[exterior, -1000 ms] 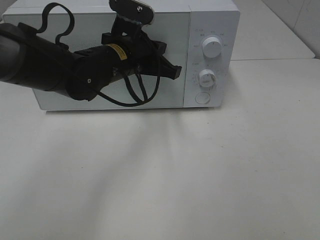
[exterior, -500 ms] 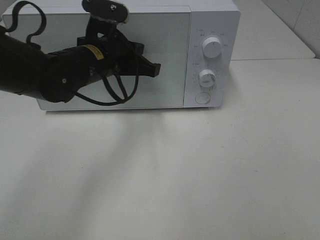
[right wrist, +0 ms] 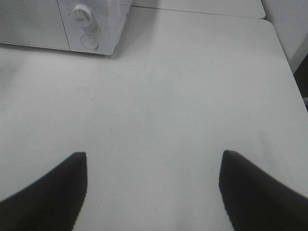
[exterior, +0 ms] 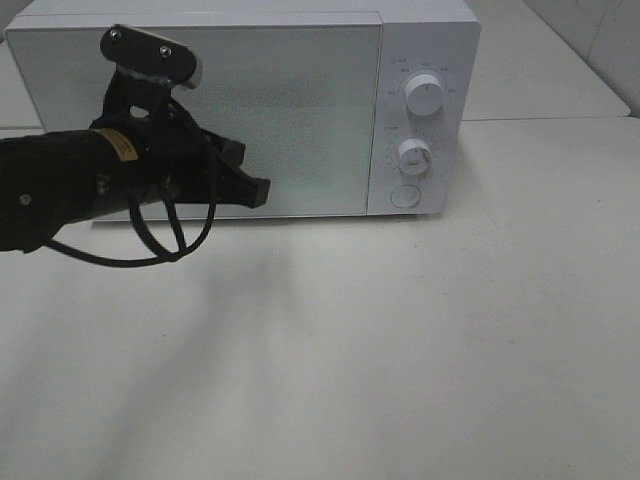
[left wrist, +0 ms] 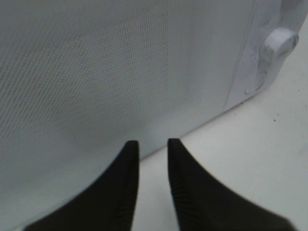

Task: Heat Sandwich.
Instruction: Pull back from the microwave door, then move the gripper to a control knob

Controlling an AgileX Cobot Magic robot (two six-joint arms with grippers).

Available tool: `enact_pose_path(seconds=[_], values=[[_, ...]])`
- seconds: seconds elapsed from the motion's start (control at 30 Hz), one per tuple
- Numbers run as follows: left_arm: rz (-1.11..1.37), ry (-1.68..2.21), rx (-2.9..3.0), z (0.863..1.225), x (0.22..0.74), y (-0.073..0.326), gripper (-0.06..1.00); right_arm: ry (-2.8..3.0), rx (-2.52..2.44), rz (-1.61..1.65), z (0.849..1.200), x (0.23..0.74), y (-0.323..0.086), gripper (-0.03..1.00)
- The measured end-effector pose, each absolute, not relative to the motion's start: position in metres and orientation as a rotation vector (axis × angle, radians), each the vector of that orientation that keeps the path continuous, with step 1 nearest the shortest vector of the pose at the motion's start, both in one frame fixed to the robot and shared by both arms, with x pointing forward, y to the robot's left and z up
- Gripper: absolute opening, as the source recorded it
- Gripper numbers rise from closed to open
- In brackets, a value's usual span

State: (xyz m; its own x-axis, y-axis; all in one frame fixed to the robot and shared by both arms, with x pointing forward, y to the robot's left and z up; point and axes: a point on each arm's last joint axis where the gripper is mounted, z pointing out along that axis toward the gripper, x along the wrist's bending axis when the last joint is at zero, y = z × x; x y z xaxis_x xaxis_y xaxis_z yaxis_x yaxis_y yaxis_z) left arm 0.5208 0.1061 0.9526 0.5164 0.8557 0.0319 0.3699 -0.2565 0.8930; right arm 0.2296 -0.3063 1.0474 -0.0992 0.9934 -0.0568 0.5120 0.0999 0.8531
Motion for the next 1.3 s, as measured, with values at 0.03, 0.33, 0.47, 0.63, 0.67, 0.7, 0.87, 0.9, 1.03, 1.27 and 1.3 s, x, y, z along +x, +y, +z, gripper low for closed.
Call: enact_pose_path(seconds=[0.03,0.33,0.47,0.63,0.67,0.7,0.87,0.9,1.03,1.27,1.3], values=[[0.649,1.039,1.860,0.951,0.517,0.109,0.35,1.700,1.490,0.899,1.047,0.230,-0.306,0.74],[0.453,1.205,1.999,0.951,0.489,0.123,0.97,1.700,1.490,0.899,1.047,0.230,-0.306,0.74],[0.380,1.181,2.123,0.956,0.477,0.127,0.97,1.700,1.490,0.899,1.047,0.230,-0.306,0.74],[0.288,1.245,2.197,0.964,0.465,0.138,0.97,1.700,1.490,0.899,1.047,0.230,-0.306,0.74],[0.245,1.340,2.188,0.966,0.465,0.149,0.97,1.700,1.490,0.899,1.047,0.230,-0.306,0.74],[0.233,1.392,2.175,0.967,0.466,0.156,0.97,1.700,1.490,0.899,1.047,0.230,-0.306,0.74],[0.167,1.598,2.180,0.971,0.467,0.192,0.97,1.700,1.490,0.899,1.047,0.230,-0.306,0.74],[0.167,1.598,2.180,0.971,0.467,0.192,0.97,1.700,1.490,0.899,1.047,0.230,-0.306,0.74],[0.141,1.757,2.172,0.979,0.463,0.229,0.97,1.700,1.490,0.899,1.047,0.230,-0.306,0.74],[0.125,1.953,2.122,0.992,0.451,0.272,0.97,1.700,1.490,0.899,1.047,0.230,-0.306,0.74],[0.117,2.020,2.083,0.997,0.445,0.285,0.97,1.700,1.490,0.899,1.047,0.230,-0.306,0.74]])
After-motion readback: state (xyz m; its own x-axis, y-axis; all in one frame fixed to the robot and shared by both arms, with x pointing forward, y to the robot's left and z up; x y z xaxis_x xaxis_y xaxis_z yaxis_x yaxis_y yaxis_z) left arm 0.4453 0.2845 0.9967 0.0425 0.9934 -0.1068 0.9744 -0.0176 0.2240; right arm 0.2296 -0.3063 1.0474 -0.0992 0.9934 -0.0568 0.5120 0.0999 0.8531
